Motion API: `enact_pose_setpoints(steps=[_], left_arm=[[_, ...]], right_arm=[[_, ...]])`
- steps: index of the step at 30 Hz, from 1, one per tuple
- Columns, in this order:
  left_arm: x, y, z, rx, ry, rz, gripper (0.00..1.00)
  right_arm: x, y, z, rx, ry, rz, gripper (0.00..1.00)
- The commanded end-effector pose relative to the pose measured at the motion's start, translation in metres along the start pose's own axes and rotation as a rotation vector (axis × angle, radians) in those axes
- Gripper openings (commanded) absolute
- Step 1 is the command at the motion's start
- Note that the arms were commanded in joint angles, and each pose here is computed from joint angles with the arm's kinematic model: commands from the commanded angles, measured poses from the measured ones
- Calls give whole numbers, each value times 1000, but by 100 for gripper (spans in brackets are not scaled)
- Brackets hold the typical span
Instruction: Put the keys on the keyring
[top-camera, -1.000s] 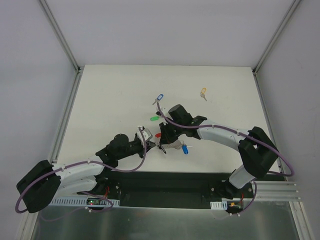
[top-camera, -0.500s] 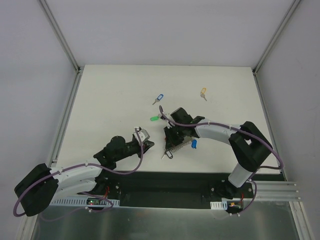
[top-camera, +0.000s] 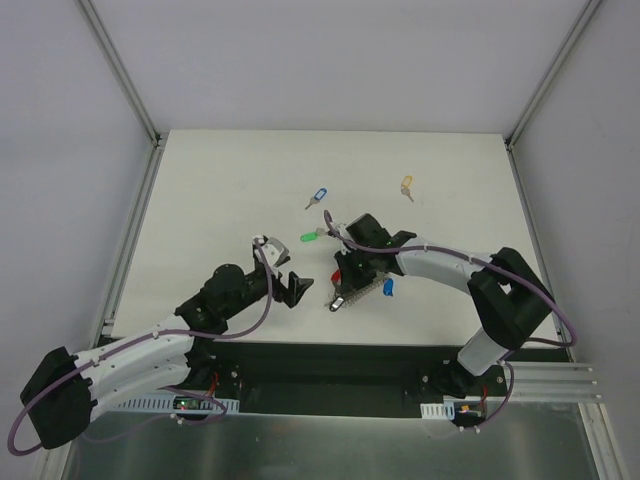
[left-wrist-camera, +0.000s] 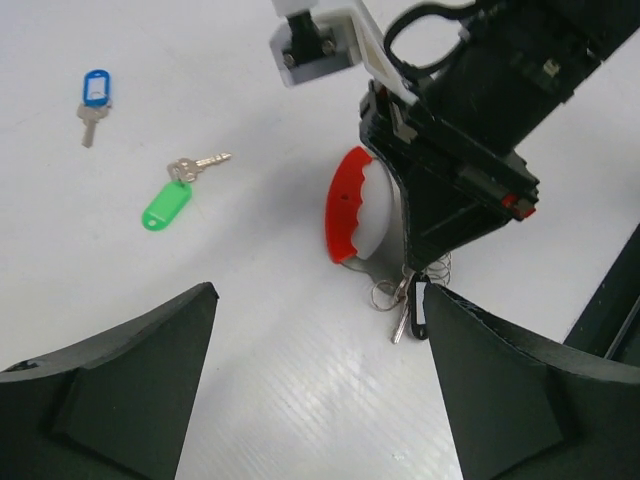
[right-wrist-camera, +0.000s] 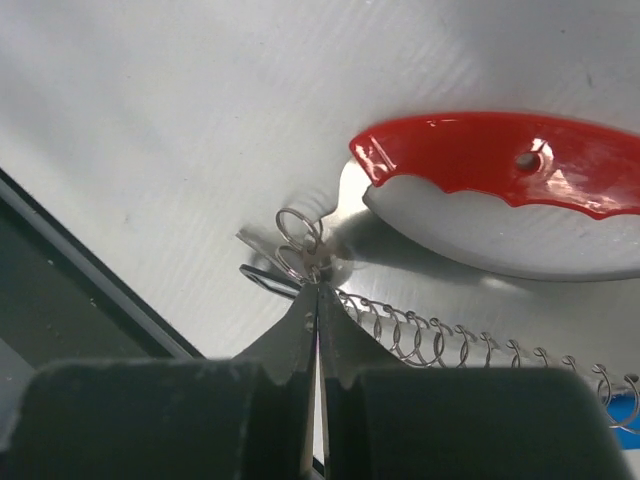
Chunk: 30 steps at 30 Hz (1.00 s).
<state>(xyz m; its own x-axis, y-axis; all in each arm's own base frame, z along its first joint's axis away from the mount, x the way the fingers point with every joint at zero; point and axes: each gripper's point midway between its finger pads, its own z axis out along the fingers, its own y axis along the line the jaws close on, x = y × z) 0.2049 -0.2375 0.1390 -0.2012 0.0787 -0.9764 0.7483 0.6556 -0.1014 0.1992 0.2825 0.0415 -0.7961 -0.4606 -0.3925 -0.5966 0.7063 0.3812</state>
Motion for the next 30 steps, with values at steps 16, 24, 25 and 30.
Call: enact_pose_setpoints(steps=[16,24,25,30], left_arm=[[-53,70,-57,-480,113,-345,99],[-75,110,-99,-622,68,-424,99],[-78,113,-103,-629,61,-420,99],[-108,121,-134,-692,-41,-299,99]], right_arm=[[-5,-113,-74,367,-198,213,29],[-16,-144,-174,553,-556,330,56],[-16,-145,-185,573,-589,339,69],[2,-143,-272,767,-812,356,96]])
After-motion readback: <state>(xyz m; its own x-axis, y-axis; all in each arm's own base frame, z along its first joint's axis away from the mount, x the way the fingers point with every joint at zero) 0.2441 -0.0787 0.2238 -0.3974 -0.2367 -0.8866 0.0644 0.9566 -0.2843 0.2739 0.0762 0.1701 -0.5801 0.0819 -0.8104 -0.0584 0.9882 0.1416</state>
